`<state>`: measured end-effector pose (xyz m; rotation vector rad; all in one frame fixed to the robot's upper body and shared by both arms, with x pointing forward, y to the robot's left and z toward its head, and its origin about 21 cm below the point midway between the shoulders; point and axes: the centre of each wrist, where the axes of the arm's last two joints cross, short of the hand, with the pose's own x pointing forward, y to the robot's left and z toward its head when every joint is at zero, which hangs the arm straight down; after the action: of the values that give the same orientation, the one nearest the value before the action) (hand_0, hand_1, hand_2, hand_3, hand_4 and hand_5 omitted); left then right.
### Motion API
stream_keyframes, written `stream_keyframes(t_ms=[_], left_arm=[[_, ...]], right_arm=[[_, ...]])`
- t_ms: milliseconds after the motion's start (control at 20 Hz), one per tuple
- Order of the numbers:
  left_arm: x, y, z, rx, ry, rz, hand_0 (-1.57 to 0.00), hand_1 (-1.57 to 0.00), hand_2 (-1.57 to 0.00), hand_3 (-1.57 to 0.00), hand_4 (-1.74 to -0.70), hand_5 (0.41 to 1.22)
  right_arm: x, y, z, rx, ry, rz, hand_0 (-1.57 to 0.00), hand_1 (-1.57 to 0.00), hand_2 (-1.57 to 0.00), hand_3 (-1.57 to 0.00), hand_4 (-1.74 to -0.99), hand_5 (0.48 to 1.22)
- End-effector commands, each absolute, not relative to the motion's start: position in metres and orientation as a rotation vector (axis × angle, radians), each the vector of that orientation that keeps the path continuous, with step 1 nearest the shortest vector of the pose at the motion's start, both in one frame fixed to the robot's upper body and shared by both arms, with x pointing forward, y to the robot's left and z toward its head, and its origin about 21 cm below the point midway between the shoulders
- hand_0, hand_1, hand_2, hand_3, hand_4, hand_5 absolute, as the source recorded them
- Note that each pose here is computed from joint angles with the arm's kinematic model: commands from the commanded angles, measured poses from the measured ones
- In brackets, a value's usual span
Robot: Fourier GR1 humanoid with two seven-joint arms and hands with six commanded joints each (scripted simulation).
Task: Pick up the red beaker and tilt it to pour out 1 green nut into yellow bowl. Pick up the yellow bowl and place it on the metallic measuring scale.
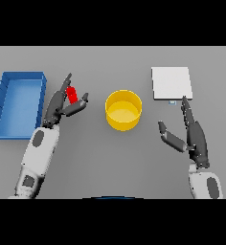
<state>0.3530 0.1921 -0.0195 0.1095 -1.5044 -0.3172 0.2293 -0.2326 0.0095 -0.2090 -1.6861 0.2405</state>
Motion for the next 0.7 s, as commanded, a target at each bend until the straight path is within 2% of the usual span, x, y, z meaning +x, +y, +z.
stream_keyframes(t_ms=[0, 250, 300, 350, 400, 450, 500, 600, 650], left_arm=[[0.355, 0.192, -0.019, 0.097, -1.517, -0.314, 0.0, 0.0, 0.0, 0.0, -1.3, 0.686], [0.361, 0.186, -0.024, 0.057, -1.543, -0.276, 0.0, 0.0, 0.0, 0.0, -1.35, 0.704], [0.36, 0.187, -0.026, 0.048, -1.551, -0.253, 0.0, -0.03, -0.07, -0.03, -1.38, 0.724], [0.361, 0.185, -0.028, 0.046, -1.542, -0.232, -0.12, -0.15, -0.18, -0.12, -1.41, 0.75], [0.364, 0.183, -0.028, 0.046, -1.535, -0.208, -0.29, -0.33, -0.36, -0.29, -1.45, 0.783], [0.367, 0.179, -0.027, 0.059, -1.52, -0.195, -0.44, -0.48, -0.52, -0.55, -1.45, 0.871], [0.367, 0.179, -0.028, 0.078, -1.522, -0.208, -0.66, -0.7, -0.73, -0.72, -1.5, 0.941], [0.368, 0.176, -0.028, 0.095, -1.536, -0.246, -0.99, -1.01, -1.03, -0.93, -1.57, 1.042], [0.369, 0.175, -0.027, 0.091, -1.539, -0.264, -1.11, -1.12, -1.14, -0.97, -1.6, 1.078]], right_arm=[[0.228, -0.23, 0.008, -0.205, -1.68, 0.238, 0.0, 0.0, 0.0, 0.0, -1.268, 0.639], [0.229, -0.231, 0.009, -0.225, -1.68, 0.249, 0.0, 0.0, 0.0, 0.0, -1.261, 0.641], [0.229, -0.233, 0.013, -0.224, -1.692, 0.25, 0.0, 0.0, 0.0, 0.0, -1.259, 0.642], [0.226, -0.234, 0.011, -0.22, -1.685, 0.248, 0.0, 0.0, 0.0, 0.0, -1.26, 0.642], [0.226, -0.236, 0.01, -0.225, -1.684, 0.249, 0.0, 0.0, 0.0, 0.0, -1.258, 0.644], [0.226, -0.23, 0.007, -0.221, -1.682, 0.247, 0.0, 0.0, 0.0, 0.0, -1.257, 0.645], [0.225, -0.233, 0.006, -0.23, -1.677, 0.248, 0.0, 0.0, 0.0, 0.0, -1.255, 0.644], [0.227, -0.236, 0.008, -0.227, -1.681, 0.247, 0.0, 0.0, 0.0, 0.0, -1.254, 0.645], [0.228, -0.233, 0.01, -0.226, -1.69, 0.242, 0.0, 0.0, 0.0, 0.0, -1.252, 0.644]])
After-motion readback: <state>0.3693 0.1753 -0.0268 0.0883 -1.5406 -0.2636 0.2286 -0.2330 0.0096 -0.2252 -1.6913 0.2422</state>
